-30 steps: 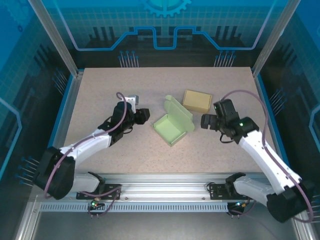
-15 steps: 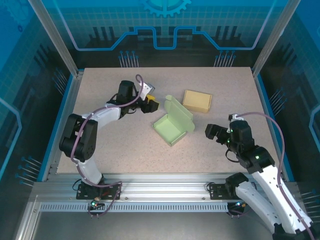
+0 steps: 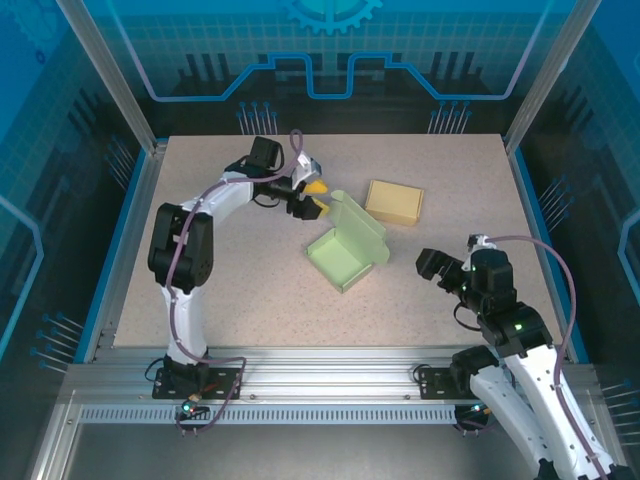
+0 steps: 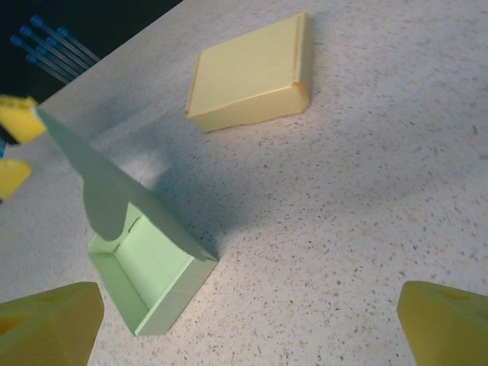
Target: Fold the paper box
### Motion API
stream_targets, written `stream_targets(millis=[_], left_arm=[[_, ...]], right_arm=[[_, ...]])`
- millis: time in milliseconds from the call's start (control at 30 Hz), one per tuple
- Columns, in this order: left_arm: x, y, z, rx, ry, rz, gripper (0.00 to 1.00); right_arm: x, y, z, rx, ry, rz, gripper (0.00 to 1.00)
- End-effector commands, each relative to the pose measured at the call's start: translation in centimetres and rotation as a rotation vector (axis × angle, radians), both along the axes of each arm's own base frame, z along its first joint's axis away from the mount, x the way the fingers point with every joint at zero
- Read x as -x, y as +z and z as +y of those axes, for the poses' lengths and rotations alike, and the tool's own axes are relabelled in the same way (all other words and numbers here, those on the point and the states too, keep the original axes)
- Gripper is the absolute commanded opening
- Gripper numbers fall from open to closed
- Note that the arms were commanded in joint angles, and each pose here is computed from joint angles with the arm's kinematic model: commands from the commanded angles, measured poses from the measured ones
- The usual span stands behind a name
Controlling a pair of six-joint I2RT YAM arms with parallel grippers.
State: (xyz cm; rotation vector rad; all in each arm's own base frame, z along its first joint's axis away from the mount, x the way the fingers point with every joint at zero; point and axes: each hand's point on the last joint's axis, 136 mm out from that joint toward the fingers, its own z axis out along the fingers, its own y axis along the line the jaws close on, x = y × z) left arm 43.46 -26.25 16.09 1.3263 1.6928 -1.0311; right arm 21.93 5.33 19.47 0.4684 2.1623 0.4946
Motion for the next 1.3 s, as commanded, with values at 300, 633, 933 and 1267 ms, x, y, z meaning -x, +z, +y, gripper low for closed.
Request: stream_targets(millis=[300,633,933,1267], left_arm=[[-0.5,-2.8,0.0,-0.031,-0.098,-0.011,0.78],[0.1,-3.3,-1.2,-0.050,-0.141,0.011,0.73],[-0.7,-4.2,-2.5,-0.074,-0.141,-0.008,0.70],[-0.6,-3.5,-2.7,-0.065,-0.137,-0.014,0.30]], right_arm=[[-0.1,0.5,0.6,-0.055,0.029,-0.095,1.00],[-1.1,0.2,1.4,-0.059,0.061,-0.073,1.00],[-0.7,0.2,1.2,-0.061,0.056,-0.085,1.00],[-0.7,-0.3,1.1,-0.060,0.049,-0.078,1.00]])
